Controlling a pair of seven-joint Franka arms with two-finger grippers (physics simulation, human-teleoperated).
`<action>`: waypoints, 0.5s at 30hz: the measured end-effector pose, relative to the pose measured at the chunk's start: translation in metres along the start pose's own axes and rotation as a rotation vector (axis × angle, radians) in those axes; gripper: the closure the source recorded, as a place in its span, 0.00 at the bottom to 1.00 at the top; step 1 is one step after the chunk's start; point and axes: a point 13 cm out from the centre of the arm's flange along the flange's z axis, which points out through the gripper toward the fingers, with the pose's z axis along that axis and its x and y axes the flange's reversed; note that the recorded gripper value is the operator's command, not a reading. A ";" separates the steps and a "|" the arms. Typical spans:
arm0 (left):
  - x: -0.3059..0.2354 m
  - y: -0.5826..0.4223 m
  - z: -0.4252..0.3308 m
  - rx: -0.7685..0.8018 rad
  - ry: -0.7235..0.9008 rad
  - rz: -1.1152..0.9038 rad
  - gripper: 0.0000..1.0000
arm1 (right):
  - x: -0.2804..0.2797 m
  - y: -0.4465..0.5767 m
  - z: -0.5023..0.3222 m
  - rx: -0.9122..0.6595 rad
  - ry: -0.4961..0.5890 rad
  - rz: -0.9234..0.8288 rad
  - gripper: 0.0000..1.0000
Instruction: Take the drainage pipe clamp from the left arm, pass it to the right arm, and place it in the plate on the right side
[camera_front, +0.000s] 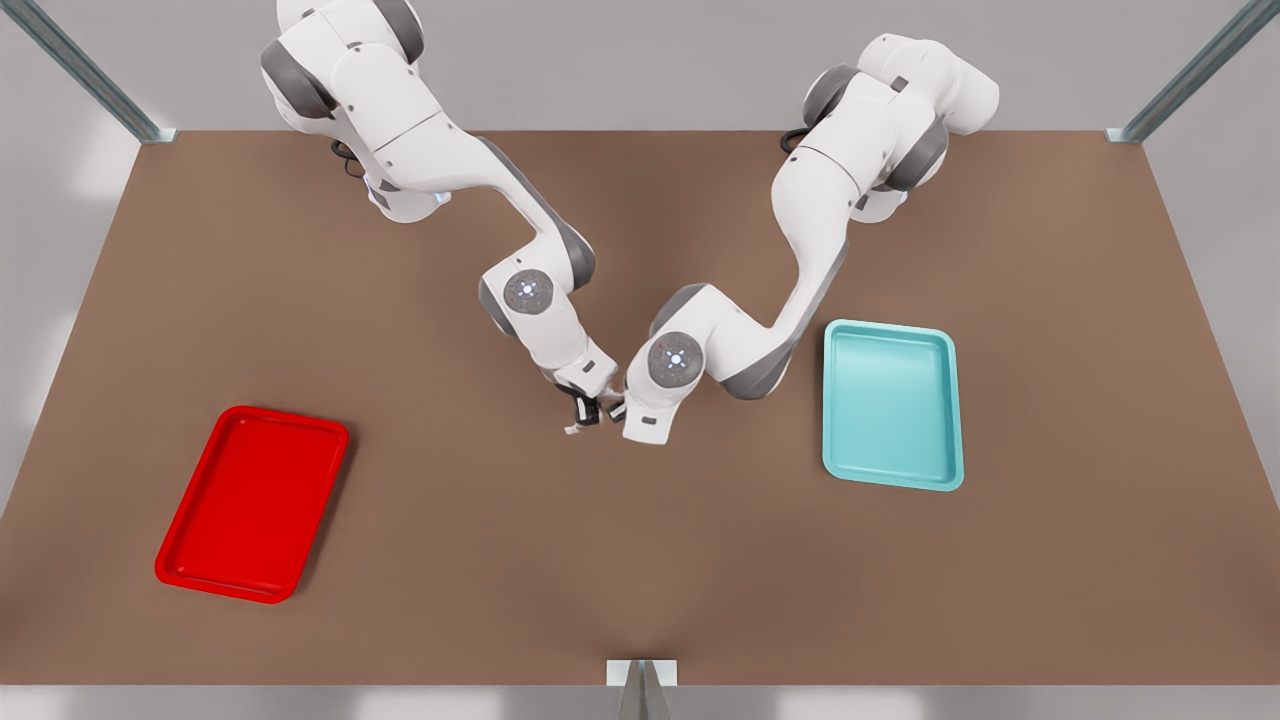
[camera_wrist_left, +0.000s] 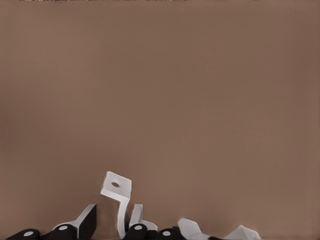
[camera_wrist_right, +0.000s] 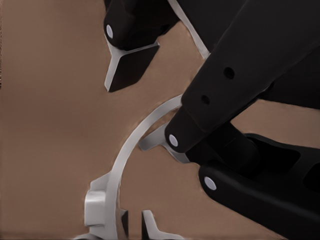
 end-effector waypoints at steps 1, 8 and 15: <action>-0.001 -0.001 -0.002 0.007 0.000 -0.003 0.00 | 0.000 0.000 0.000 0.000 0.001 -0.004 0.79; 0.016 -0.014 -0.022 0.048 0.031 -0.001 0.00 | 0.007 -0.003 0.000 -0.003 0.006 -0.017 0.79; -0.057 0.008 -0.125 0.129 0.054 -0.102 0.00 | 0.009 -0.003 0.001 -0.005 0.008 -0.032 0.79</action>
